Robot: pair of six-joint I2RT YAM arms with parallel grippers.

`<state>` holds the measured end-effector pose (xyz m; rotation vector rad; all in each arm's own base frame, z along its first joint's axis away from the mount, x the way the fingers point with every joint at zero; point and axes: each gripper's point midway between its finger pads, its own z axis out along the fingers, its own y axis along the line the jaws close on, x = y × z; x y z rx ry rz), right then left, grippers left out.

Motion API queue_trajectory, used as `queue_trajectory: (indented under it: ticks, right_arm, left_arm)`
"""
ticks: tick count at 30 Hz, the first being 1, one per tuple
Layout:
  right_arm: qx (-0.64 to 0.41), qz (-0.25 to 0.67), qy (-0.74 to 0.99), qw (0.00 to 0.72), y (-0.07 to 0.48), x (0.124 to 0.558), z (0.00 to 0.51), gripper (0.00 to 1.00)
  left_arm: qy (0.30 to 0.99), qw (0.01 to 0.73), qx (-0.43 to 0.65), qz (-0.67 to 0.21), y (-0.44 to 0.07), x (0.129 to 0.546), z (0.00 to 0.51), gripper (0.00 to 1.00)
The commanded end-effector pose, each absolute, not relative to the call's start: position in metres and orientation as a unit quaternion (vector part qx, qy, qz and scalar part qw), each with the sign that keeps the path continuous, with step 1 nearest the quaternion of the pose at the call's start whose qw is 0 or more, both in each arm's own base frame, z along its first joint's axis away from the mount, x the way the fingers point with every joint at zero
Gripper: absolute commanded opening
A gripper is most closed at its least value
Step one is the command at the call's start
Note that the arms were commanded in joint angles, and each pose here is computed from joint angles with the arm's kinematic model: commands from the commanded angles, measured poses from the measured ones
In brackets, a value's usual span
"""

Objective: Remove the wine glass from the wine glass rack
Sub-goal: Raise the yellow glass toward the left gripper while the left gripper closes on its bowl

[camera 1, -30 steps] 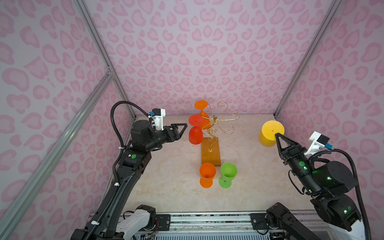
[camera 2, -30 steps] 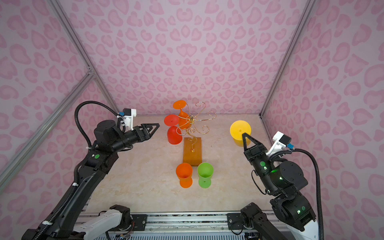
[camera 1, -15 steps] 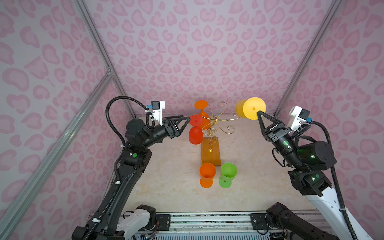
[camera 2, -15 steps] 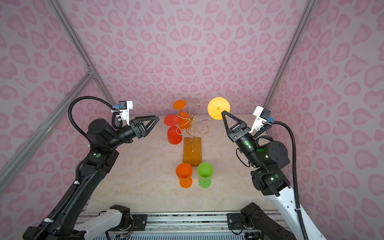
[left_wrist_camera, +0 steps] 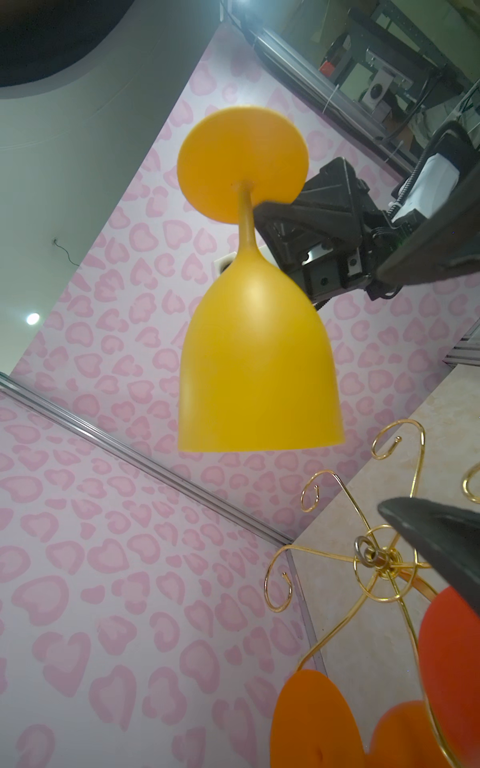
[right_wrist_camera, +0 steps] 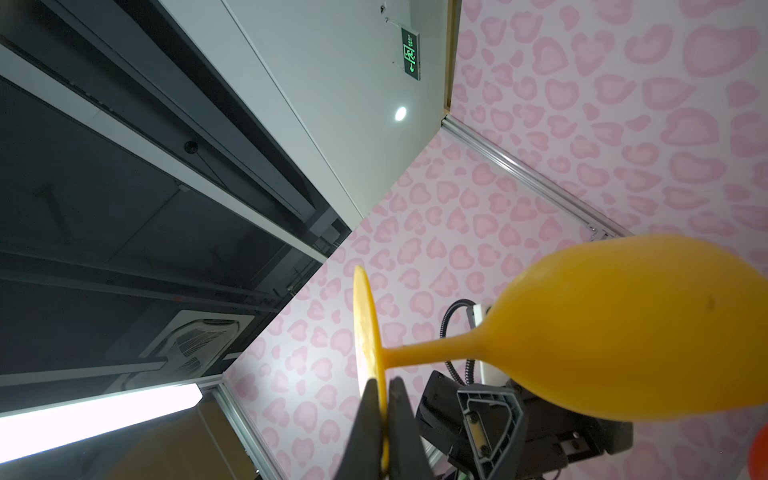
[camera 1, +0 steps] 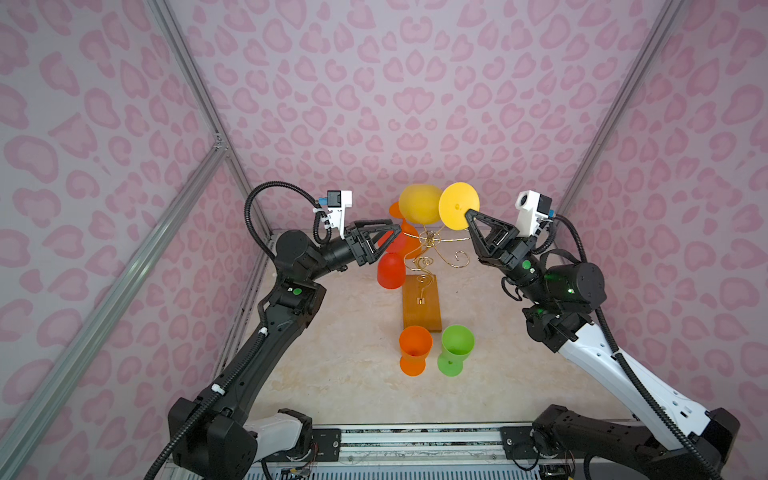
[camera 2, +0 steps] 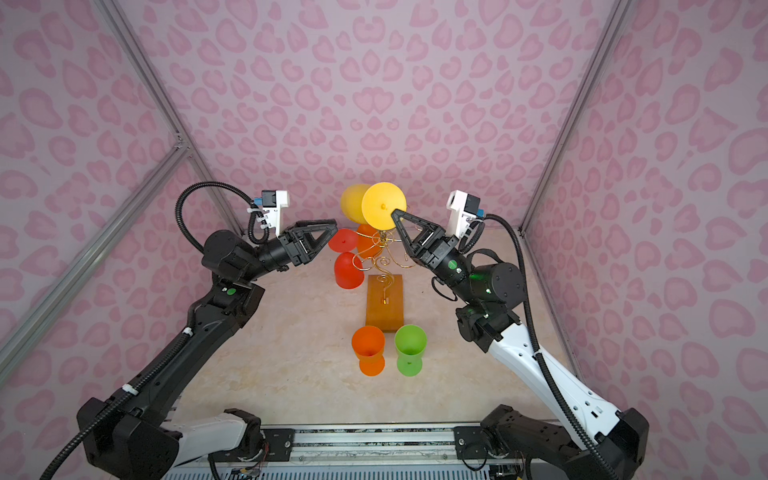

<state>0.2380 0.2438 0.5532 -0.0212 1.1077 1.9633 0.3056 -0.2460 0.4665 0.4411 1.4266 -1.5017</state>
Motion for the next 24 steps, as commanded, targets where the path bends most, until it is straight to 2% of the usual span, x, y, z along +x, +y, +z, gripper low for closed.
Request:
queue_trajectory:
  ticks: [1, 6, 10, 15, 22, 24]
  right_arm:
    - [-0.034, 0.822, 0.393, 0.411, 0.241, 0.219, 0.569, 0.00]
    - [-0.033, 0.835, 0.389, 0.389, 0.247, 0.220, 0.565, 0.00]
    - [-0.028, 0.839, 0.390, 0.379, 0.249, 0.223, 0.560, 0.00]
    - [-0.019, 0.842, 0.388, 0.374, 0.246, 0.226, 0.556, 0.00]
    - [0.004, 0.841, 0.391, 0.374, 0.234, 0.238, 0.546, 0.00]
    - [0.008, 0.839, 0.394, 0.376, 0.232, 0.241, 0.543, 0.00]
  left_arm:
    - [0.551, 0.504, 0.199, -0.635, -0.249, 0.299, 0.486, 0.82]
    - [0.541, 0.497, 0.201, -0.647, -0.255, 0.298, 0.488, 0.82]
    - [0.528, 0.497, 0.206, -0.657, -0.255, 0.292, 0.493, 0.77]
    - [0.518, 0.501, 0.208, -0.661, -0.252, 0.286, 0.497, 0.61]
    - [0.508, 0.507, 0.212, -0.664, -0.248, 0.276, 0.502, 0.30]
    - [0.506, 0.508, 0.213, -0.664, -0.248, 0.275, 0.503, 0.24]
